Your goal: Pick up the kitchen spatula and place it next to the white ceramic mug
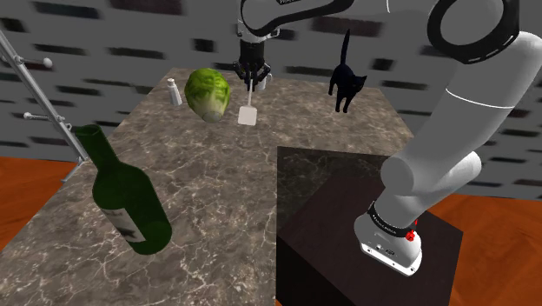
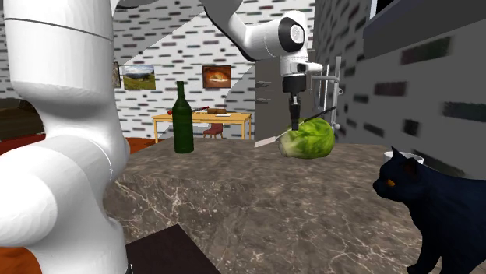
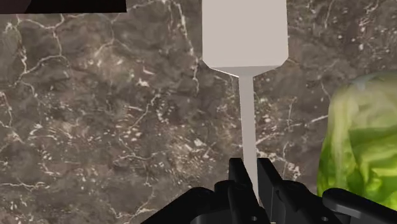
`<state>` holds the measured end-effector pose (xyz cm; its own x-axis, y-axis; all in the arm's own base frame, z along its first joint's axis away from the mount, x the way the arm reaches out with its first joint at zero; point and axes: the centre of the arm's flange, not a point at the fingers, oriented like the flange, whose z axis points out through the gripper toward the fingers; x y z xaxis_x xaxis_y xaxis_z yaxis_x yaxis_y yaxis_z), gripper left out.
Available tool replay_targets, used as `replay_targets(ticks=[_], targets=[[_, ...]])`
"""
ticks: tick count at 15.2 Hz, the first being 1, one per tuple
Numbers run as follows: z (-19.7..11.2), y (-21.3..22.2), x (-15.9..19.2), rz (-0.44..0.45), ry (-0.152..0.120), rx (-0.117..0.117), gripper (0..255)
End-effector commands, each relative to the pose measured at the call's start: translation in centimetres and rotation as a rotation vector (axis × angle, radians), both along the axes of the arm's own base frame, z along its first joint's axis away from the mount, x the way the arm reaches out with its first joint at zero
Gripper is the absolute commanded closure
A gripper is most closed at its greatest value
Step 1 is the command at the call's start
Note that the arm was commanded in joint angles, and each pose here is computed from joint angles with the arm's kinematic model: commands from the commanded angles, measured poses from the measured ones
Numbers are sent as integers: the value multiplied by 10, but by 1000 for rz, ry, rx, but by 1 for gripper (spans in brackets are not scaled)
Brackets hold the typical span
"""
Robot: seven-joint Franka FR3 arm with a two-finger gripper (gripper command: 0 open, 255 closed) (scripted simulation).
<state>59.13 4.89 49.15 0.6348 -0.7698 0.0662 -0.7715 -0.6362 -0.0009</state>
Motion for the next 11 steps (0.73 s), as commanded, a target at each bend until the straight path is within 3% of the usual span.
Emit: replay_targets(ticks=[1,11], targets=[[-2,-28,10,1,0,0,255],[-1,-150,60,1,0,0,255]])
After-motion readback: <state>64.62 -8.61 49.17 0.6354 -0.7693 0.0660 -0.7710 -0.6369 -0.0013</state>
